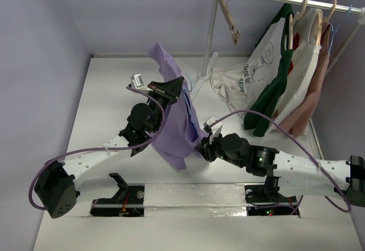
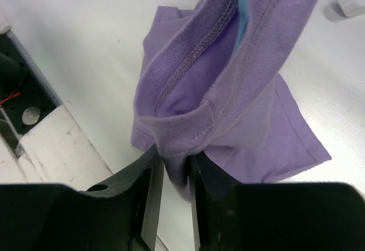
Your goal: Place the t-shirt on the hanger
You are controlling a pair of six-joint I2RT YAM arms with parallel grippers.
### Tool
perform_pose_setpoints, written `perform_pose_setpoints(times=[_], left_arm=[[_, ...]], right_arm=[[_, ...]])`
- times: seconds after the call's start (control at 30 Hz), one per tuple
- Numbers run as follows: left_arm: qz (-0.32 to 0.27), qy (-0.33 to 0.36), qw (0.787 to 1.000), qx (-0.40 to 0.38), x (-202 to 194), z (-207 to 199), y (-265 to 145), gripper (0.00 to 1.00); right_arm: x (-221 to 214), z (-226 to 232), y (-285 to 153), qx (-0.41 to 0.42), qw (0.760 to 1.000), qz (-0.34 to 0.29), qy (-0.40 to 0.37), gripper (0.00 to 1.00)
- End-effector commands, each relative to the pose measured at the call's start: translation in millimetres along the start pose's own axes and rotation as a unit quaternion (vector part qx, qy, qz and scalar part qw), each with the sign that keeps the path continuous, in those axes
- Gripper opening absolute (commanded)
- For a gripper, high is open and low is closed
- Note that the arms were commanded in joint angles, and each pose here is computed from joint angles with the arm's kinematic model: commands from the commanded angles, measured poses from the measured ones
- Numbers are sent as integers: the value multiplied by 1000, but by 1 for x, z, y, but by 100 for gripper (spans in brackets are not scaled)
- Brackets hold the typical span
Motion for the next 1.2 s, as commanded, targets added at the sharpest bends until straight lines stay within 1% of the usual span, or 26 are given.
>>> perform_pose_setpoints(times=[0.0, 0.03, 0.1, 0.13, 0.23, 0.43, 0.6, 0.67, 0.7, 0.77, 0.83, 0.93, 1.03, 1.13, 1.17], left_arm=[[-36, -38, 998, -35, 18, -16, 1, 0], [-29, -40, 998, -37, 14, -16, 1, 0], [-23, -44, 998, -34, 10, -13, 0, 0], [-17, -48, 998, -36, 8, -15, -2, 0], [-11, -50, 998, -34, 6, -13, -5, 0], [2, -65, 997, -47, 2, -18, -9, 0], [8, -75, 995, -59, 3, -25, -14, 0], [4, -70, 996, -57, 7, -25, -15, 0], [5, -65, 997, -51, 8, -24, -16, 0], [-1, -58, 997, -46, 12, -24, -16, 0], [0, -51, 998, -45, 15, -26, -16, 0], [0, -51, 998, -44, 14, -25, -16, 0], [-1, -56, 997, -45, 13, -24, -17, 0], [-2, -56, 997, -44, 15, -25, -17, 0], [-4, -56, 997, -45, 16, -26, -17, 0]], right_arm=[[27, 1, 1, -34, 999, -40, 7, 31], [31, -6, 2, -61, 997, -52, 9, 33], [41, -10, 4, -90, 994, -66, 9, 33], [42, -18, 7, -119, 990, -70, 5, 34], [45, -25, 10, -157, 985, -72, 2, 33], [40, -20, 20, -141, 987, -73, 6, 33], [39, -23, 23, -155, 985, -76, 9, 33], [37, -24, 20, -159, 985, -69, 12, 35], [41, -21, 15, -147, 986, -72, 18, 40], [36, -13, 9, -113, 992, -52, 28, 49], [35, -7, -4, -81, 994, -46, 49, 62], [34, -2, -22, -49, 995, -40, 70, 66], [33, 2, -34, -25, 996, -32, 79, 66], [30, -7, -40, -45, 995, -36, 86, 66], [25, -10, -38, -51, 995, -28, 81, 66]])
Point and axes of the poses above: each gripper's point midway between its finger pads, its own y axis out along the fingers, its own z axis along the line the jaws close on, x = y × z, the point moved 3 cm from there along -y, back along the fingers, and after that the axes turned 12 degrees about y, right-handed, at the moved point
